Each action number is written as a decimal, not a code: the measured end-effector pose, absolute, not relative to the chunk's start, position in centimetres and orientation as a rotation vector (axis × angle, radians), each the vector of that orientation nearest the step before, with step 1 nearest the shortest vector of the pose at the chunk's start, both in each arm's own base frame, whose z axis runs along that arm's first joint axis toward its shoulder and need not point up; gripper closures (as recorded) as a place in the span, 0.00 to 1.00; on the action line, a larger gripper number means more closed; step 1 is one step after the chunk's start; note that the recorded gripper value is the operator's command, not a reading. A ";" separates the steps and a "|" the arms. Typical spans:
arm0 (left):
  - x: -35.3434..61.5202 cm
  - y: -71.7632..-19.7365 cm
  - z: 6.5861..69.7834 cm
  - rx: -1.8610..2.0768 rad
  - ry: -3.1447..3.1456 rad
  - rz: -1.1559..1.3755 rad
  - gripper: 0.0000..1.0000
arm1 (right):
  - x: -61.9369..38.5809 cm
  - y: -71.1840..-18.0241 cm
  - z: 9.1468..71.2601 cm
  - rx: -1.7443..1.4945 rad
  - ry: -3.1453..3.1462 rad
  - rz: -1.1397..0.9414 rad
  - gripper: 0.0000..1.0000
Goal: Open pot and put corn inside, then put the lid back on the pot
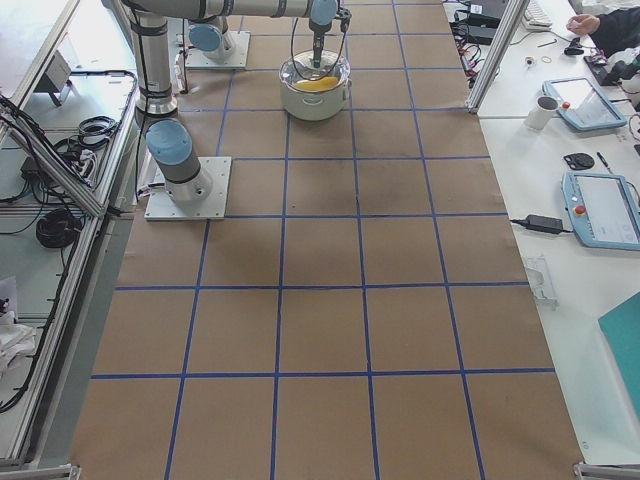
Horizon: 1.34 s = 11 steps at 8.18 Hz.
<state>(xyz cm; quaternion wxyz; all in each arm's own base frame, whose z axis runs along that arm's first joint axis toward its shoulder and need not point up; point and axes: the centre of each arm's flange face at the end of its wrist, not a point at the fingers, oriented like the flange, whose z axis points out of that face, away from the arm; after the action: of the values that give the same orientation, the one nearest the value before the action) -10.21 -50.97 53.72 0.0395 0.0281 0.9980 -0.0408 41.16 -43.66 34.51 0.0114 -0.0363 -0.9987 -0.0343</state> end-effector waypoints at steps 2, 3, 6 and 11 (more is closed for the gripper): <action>-10.2 -51.0 53.8 0.086 3.058 -0.125 0.00 | 41.2 -43.7 34.3 -0.113 -3.118 -0.116 0.51; -10.2 -51.0 53.8 0.086 3.057 -0.125 0.00 | 41.2 -43.7 34.3 -0.110 -3.117 -0.116 0.48; -10.2 -50.9 53.7 0.086 3.058 -0.120 0.00 | 41.2 -43.7 34.1 -0.106 -3.113 -0.123 0.46; -10.2 -50.9 53.7 0.086 3.058 -0.115 0.00 | 41.1 -43.7 34.2 -0.115 -3.109 -0.132 0.48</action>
<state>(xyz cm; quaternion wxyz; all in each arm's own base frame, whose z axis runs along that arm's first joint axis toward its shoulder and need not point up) -10.19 -50.90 53.69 0.0400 0.0281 0.9981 -0.0377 41.11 -43.68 34.24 0.0136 -0.0368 -0.9983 -0.0424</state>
